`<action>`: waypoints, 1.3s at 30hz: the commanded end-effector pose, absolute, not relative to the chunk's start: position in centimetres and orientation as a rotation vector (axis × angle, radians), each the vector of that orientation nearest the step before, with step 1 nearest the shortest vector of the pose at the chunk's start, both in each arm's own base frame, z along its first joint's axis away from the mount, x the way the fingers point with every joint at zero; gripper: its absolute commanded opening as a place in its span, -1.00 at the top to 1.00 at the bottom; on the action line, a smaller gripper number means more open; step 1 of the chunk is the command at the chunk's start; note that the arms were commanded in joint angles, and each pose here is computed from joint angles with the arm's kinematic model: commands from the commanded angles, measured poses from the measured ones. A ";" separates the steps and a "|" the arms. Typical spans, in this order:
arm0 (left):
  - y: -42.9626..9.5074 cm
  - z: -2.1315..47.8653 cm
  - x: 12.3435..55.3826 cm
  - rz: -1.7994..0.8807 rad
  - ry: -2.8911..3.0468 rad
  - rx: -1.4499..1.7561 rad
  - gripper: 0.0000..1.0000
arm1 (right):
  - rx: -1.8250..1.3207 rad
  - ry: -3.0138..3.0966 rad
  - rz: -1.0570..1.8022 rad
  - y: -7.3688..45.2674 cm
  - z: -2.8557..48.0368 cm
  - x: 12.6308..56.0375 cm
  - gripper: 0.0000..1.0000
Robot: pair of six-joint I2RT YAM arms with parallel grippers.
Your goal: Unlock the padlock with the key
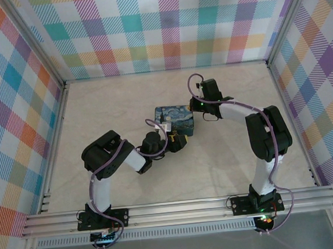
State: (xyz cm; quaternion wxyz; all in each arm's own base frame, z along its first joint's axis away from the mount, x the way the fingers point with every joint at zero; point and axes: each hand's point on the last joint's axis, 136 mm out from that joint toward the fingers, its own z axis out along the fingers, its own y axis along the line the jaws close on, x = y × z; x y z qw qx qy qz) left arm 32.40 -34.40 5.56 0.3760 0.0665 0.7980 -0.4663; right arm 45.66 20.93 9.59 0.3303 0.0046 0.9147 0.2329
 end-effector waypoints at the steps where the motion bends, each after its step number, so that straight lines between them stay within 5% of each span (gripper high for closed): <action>1: -33.0 5.2 32.7 -1.155 2.080 0.127 -0.04 | -0.028 2.422 0.627 21.3 9.4 44.2 1.00; 25: -31.3 3.7 32.6 -1.130 2.206 0.127 0.71 | -0.036 2.407 0.623 21.1 9.9 44.0 1.00; 39: -31.2 5.3 31.7 -1.090 2.471 0.103 0.81 | 0.005 2.339 0.604 18.5 13.7 45.2 1.00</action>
